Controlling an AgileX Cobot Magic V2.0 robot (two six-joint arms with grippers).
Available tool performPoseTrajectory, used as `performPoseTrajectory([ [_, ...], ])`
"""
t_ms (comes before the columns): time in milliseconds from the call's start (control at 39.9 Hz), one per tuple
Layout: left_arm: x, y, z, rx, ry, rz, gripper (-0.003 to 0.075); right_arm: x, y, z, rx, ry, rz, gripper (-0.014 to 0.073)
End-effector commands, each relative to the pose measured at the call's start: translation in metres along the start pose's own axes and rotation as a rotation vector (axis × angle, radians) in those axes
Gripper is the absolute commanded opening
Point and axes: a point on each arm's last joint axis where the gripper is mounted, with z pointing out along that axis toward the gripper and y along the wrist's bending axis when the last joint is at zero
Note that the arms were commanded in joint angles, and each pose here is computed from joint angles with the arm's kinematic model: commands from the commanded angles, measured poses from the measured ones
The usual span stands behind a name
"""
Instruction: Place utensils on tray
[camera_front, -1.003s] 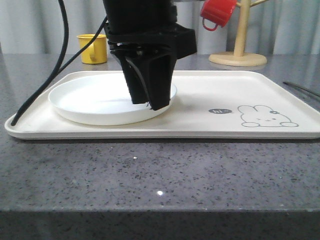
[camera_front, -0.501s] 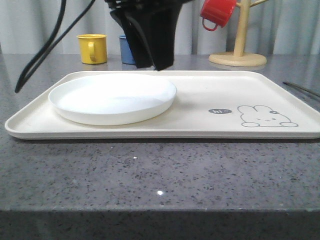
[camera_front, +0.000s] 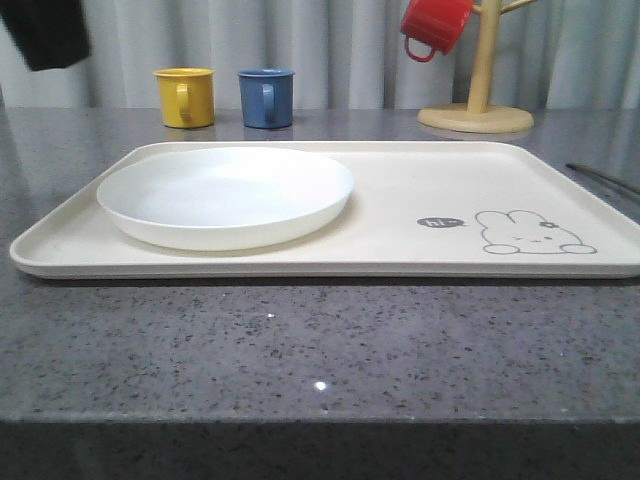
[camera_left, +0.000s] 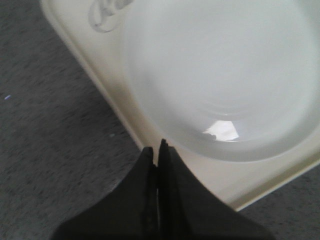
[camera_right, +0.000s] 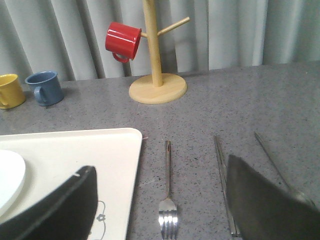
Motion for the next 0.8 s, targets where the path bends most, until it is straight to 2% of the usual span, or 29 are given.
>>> performPoseTrajectory([
  [0, 0.021, 0.022, -0.033, -0.067, -0.185, -0.115, -0.0018, -0.017, 0.002, -0.002, 0.000, -0.099, 0.000, 0.0561],
  [201, 0.071, 0.033, -0.046, -0.167, -0.376, -0.198, -0.0018, -0.017, 0.002, -0.002, 0.000, -0.099, 0.000, 0.0561],
  [501, 0.157, 0.001, -0.076, -0.277, -0.844, -0.176, -0.0018, -0.017, 0.002, -0.002, 0.000, -0.099, 0.000, 0.0561],
  [777, 0.237, -0.028, -0.074, -0.325, -1.068, -0.154, -0.0018, -0.017, 0.002, -0.002, 0.000, -0.099, 0.000, 0.0561],
])
